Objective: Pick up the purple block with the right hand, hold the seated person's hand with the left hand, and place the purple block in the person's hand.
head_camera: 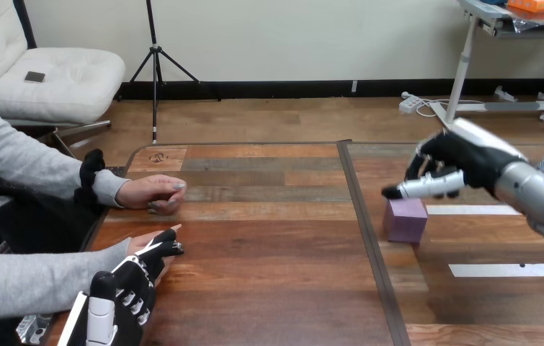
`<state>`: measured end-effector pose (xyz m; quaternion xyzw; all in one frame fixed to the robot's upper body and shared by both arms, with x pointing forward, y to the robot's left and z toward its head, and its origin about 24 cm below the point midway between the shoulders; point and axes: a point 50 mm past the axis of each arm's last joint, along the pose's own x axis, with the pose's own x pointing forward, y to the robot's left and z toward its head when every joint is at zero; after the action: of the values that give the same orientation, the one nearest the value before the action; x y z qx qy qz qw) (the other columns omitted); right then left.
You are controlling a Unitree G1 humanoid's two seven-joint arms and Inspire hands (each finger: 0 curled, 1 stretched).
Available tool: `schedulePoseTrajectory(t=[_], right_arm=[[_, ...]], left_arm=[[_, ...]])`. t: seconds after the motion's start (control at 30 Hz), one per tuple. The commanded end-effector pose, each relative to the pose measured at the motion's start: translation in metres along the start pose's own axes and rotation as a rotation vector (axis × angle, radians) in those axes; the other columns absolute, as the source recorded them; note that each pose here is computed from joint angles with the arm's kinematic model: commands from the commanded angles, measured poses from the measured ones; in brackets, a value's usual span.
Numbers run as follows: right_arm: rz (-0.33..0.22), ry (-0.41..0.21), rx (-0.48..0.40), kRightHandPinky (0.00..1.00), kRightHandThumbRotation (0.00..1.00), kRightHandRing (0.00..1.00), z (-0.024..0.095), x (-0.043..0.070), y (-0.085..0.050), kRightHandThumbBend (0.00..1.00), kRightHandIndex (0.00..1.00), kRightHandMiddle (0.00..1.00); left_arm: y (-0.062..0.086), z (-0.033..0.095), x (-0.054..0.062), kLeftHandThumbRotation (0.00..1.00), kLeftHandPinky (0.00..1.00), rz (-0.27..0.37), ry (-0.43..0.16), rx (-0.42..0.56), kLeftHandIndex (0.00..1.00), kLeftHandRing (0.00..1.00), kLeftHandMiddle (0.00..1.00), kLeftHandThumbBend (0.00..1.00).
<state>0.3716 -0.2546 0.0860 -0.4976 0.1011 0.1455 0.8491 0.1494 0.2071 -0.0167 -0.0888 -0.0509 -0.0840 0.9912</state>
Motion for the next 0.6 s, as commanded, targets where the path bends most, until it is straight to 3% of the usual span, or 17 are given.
schedulePoseTrajectory(t=[0.0, 0.37, 0.57], right_arm=[[-0.136, -0.114, -0.010, 0.27, 0.50, 0.31, 0.023, -0.004, -0.045, 1.00, 0.37, 0.37], [-0.179, -0.192, 0.007, 0.19, 0.52, 0.24, 0.034, -0.008, -0.058, 1.00, 0.30, 0.30], [-0.194, -0.207, 0.029, 0.24, 0.51, 0.28, 0.038, -0.009, -0.064, 1.00, 0.33, 0.33]], left_arm=[[0.001, 0.008, 0.014, 1.00, 1.00, -0.004, -0.068, 0.013, 0.69, 0.99, 0.90, 0.82], [0.002, 0.008, 0.014, 1.00, 1.00, -0.019, -0.072, 0.008, 0.69, 0.99, 0.90, 0.81], [0.002, 0.008, 0.014, 1.00, 1.00, -0.017, -0.066, 0.007, 0.69, 0.99, 0.90, 0.81]])
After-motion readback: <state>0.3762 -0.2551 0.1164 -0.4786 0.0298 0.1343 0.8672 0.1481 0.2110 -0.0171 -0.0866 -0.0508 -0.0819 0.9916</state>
